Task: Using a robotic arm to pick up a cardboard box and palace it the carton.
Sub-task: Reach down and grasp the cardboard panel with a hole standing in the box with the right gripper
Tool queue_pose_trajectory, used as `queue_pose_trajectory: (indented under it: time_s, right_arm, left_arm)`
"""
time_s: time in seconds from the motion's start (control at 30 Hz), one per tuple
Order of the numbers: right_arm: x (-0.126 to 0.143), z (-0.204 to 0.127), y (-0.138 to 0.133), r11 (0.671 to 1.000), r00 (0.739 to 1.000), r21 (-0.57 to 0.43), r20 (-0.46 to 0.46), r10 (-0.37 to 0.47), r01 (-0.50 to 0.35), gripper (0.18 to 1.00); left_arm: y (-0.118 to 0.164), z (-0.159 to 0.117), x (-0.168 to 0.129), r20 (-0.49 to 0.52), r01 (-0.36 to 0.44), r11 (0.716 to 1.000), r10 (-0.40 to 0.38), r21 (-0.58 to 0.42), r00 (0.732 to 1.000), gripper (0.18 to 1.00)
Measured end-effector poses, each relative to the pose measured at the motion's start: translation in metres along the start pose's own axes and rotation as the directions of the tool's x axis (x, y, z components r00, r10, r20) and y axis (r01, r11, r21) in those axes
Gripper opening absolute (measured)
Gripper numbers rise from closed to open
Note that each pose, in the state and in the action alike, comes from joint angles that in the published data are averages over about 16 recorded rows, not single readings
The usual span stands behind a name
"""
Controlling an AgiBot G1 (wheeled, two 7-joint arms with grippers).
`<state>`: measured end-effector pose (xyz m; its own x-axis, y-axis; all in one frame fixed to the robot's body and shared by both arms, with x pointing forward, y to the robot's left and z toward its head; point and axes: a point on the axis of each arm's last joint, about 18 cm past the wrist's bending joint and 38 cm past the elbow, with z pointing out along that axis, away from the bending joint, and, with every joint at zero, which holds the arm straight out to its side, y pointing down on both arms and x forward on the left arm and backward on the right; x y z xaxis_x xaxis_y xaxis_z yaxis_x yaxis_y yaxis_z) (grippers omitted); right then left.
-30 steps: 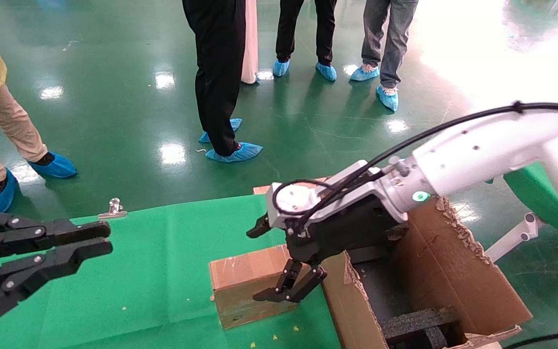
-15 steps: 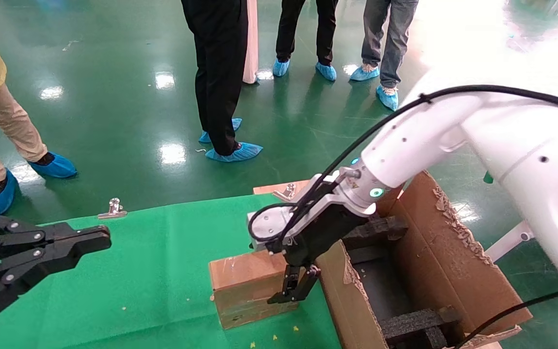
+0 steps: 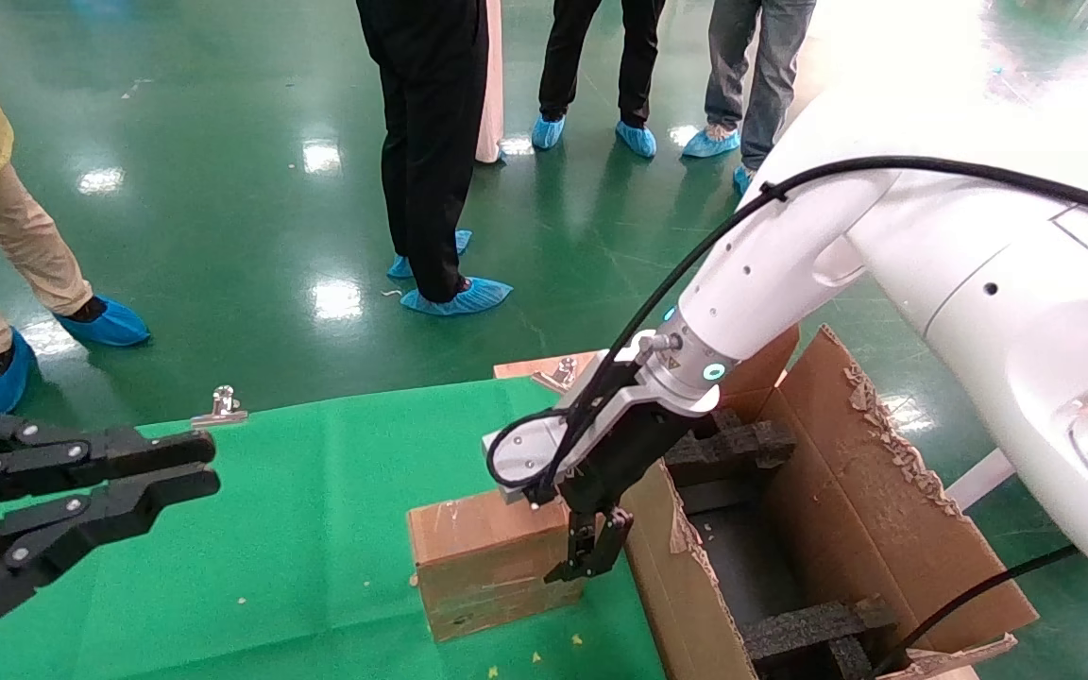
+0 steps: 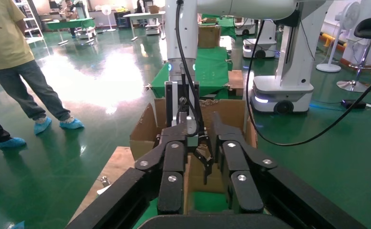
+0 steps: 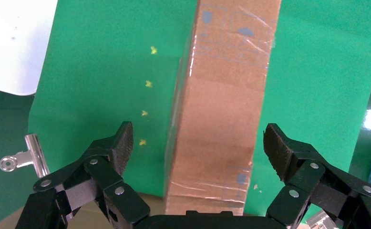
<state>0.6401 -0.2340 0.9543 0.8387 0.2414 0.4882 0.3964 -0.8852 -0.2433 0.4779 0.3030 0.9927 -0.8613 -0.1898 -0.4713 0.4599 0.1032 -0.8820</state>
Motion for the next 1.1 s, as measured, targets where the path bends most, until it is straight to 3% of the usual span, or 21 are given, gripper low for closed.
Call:
queue_pose_trajectory:
  time_s: [0.27,0.57,0.77,1.1]
  right_arm:
    - [-0.0003,-0.0001,0.0001,1.000,1.000,0.001,0.000,0.002,-0.002,0.998]
    - [-0.0017,0.0004,0.0001,1.000,1.000,0.005,0.003,0.006,-0.006,0.972]
    - [-0.0022,0.0005,0.0000,1.000,1.000,0.007,0.005,0.007,-0.007,0.917]
    - [-0.0025,0.0006,0.0000,1.000,1.000,0.008,0.005,0.008,-0.008,0.745]
  left_arm:
    - [0.0000,0.0000,0.0000,0.000,0.000,1.000,0.000,0.000,1.000,0.305]
    - [0.0000,0.0000,0.0000,0.000,0.000,1.000,0.000,0.000,1.000,0.484]
    - [0.0000,0.0000,0.0000,0.000,0.000,1.000,0.000,0.000,1.000,0.630]
    - [0.0000,0.0000,0.0000,0.000,0.000,1.000,0.000,0.000,1.000,0.833]
